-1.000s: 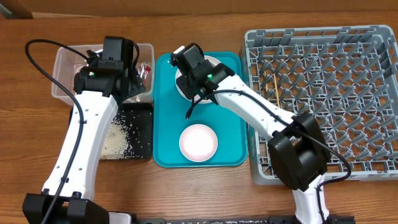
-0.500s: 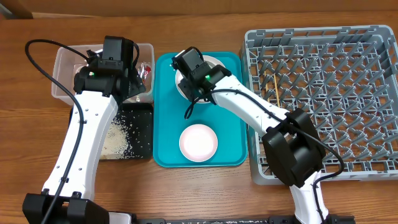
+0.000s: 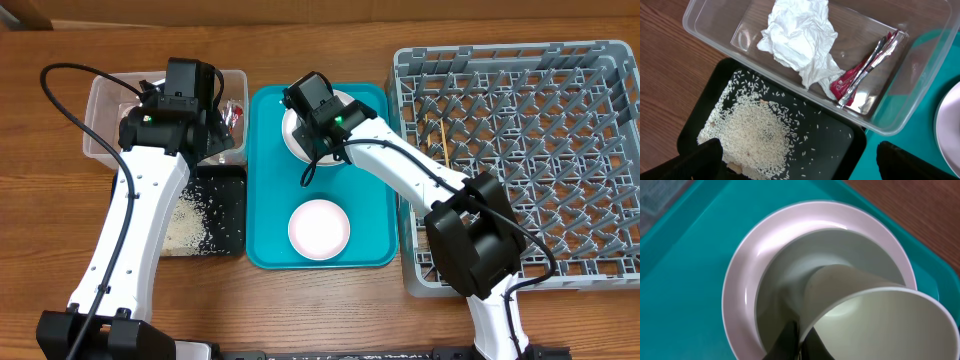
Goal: Sort waste into correct bins and load items into the dishwasher
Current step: 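Lift the white cup and carry it right over the grey rack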
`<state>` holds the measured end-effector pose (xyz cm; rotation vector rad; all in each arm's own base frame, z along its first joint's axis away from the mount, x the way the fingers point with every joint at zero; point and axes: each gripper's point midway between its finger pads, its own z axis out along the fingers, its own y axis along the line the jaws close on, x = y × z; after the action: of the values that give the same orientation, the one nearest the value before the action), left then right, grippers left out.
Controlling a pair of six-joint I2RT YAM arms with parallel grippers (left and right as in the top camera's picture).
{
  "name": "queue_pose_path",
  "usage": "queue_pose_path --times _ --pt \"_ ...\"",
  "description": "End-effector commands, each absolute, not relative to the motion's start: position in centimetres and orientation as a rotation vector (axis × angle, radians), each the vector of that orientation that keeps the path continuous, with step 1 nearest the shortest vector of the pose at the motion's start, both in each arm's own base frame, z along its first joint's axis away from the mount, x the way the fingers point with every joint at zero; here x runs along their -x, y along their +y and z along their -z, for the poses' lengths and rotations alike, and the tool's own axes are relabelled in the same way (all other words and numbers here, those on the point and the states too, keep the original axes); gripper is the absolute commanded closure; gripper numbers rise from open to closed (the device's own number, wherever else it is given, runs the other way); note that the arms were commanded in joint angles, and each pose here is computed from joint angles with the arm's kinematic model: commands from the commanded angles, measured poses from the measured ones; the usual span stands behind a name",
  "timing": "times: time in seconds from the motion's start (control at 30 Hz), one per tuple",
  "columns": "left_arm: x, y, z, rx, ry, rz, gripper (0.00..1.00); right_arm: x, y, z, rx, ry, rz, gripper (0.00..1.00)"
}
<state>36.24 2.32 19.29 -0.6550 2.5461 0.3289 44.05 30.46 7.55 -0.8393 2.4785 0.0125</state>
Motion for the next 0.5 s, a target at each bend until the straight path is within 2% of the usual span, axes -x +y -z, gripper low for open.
queue_pose_path --times 0.0,0.27,0.47 --pt "-36.4 2.2 -19.9 0.634 2.536 -0.325 0.00 -45.0 30.8 -11.9 0.798 2.417 -0.039 0.96" --pt "-36.4 2.2 -19.9 0.634 2.536 -0.325 0.00 -43.2 30.8 -22.4 0.786 2.313 -0.288 0.96" --pt "-36.4 2.2 -19.9 0.634 2.536 -0.325 0.00 -42.7 26.2 -29.7 0.712 2.224 -0.581 0.96"
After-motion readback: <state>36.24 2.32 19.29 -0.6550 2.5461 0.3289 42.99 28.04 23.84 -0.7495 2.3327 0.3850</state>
